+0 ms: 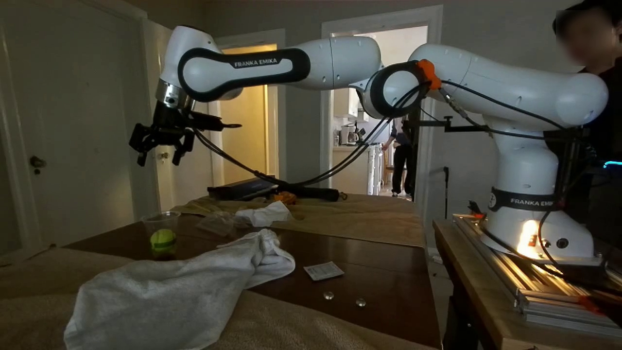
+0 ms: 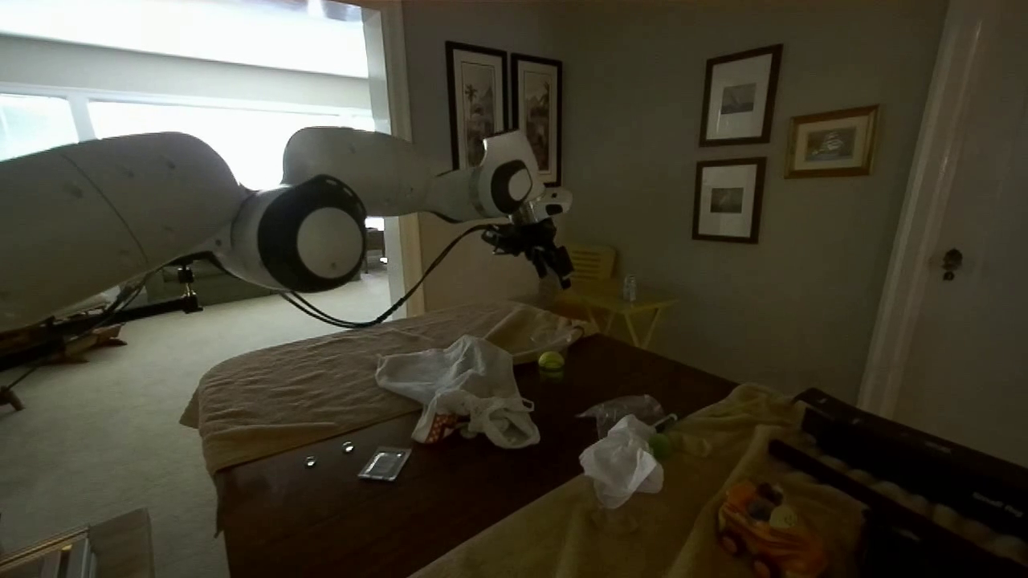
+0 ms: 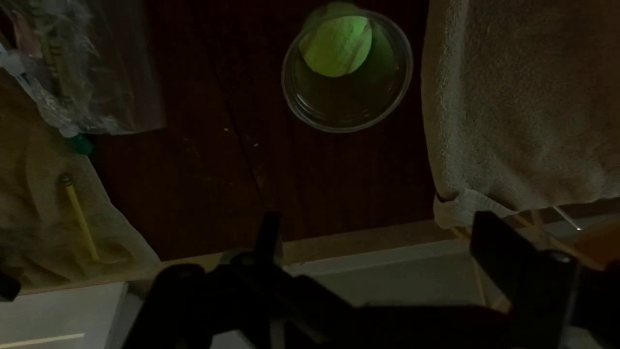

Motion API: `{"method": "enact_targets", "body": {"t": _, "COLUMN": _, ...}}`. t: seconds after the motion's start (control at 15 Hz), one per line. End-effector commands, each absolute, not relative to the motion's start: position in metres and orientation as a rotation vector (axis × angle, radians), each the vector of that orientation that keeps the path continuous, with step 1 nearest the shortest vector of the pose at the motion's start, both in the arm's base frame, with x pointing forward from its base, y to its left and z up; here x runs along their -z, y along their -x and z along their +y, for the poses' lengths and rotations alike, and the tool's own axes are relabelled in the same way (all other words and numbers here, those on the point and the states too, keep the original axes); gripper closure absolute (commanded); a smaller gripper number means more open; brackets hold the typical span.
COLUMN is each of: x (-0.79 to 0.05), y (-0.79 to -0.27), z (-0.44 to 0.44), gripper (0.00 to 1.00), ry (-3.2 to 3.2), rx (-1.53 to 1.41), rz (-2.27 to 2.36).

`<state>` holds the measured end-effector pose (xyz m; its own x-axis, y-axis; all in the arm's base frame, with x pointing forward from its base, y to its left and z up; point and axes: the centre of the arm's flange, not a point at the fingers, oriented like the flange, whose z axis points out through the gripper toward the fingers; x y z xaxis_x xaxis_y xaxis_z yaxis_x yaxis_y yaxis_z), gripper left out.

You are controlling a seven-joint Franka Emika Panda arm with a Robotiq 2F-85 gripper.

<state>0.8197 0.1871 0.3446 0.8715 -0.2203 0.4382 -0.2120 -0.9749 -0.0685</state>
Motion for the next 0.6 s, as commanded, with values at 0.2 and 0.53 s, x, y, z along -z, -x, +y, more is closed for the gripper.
{"method": "enact_targets", "body": {"t": 0.2, "x": -0.339, "y": -0.808, "z": 0.181, "gripper": 0.00, "ry": 3.090, "rx": 0.405, "rz": 0.161}}
{"method": "enact_targets", "body": {"t": 0.53, "x": -0.333, "y": -0.799, "z": 0.181, "gripper": 0.00, "ry": 3.167, "rx": 0.324, "rz": 0.150}}
